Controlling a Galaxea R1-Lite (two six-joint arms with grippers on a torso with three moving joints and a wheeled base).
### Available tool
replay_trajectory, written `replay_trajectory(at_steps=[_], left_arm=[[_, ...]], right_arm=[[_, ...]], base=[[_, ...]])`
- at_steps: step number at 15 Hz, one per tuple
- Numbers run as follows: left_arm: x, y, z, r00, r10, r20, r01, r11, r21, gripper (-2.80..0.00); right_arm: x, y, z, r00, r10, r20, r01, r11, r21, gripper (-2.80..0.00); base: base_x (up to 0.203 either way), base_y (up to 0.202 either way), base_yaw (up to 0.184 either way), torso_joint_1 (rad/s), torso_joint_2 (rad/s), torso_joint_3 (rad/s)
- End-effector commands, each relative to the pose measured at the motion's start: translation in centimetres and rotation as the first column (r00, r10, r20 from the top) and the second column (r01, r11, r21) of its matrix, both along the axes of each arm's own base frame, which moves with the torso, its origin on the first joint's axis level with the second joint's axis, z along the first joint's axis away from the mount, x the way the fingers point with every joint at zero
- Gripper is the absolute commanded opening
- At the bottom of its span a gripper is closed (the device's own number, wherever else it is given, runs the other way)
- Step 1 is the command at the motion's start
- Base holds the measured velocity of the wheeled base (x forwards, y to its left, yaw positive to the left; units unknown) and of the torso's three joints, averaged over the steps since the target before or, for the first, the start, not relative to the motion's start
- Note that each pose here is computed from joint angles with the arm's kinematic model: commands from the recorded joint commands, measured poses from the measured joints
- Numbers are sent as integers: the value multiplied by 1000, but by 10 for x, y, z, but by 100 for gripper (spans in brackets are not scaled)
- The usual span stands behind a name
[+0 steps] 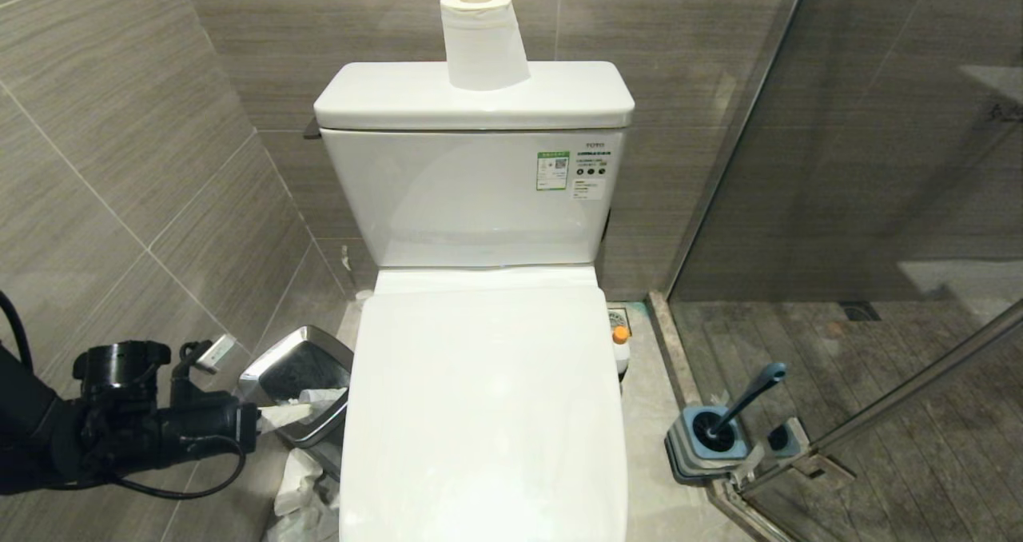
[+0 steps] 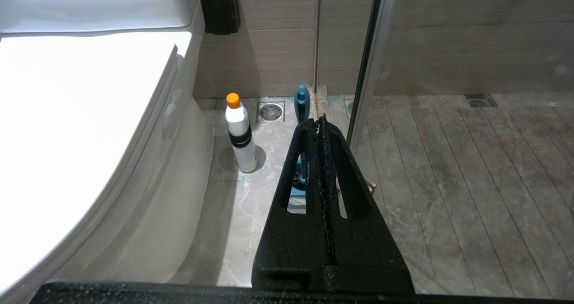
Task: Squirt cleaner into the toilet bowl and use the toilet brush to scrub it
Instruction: Use the left hand to lift the toilet lid slightly
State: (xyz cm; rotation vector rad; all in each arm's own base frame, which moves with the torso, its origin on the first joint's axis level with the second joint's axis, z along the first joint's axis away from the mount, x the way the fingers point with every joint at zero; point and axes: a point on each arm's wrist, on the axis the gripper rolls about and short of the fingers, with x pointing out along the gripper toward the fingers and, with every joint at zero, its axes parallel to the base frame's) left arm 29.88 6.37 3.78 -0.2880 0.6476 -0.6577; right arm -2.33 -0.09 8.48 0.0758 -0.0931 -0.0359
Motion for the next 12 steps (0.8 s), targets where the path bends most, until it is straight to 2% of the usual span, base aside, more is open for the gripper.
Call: replay_trajectory(at_steps=[1, 5, 7, 8, 12], left_arm=[[-8, -2, -8, 999, -2, 36, 1, 1000, 9, -280], [-25, -7, -23, 999, 5, 50, -6, 1000, 15, -280], [-21, -5, -29, 989, 13, 147, -20, 999, 45, -280], [-25, -6, -34, 989, 22, 148, -30, 998, 51, -280], [-47, -12, -51, 998, 24, 54, -25, 999, 24, -280]], right_arm=[[2, 0, -7, 1000, -1, -24, 1, 1000, 0, -280], [2, 0, -7, 1000, 0, -24, 0, 1000, 1, -280], [2, 0, -7, 1000, 0, -24, 0, 1000, 1, -280], [2, 0, -7, 1000, -1, -24, 1, 1000, 0, -280], [2, 0, -7, 1000, 0, -24, 0, 1000, 1, -280]], base=[[0, 0, 0, 0, 0, 0], [0, 0, 0, 0, 0, 0], [0, 0, 0, 0, 0, 0], [0, 0, 0, 0, 0, 0], [0, 0, 0, 0, 0, 0]])
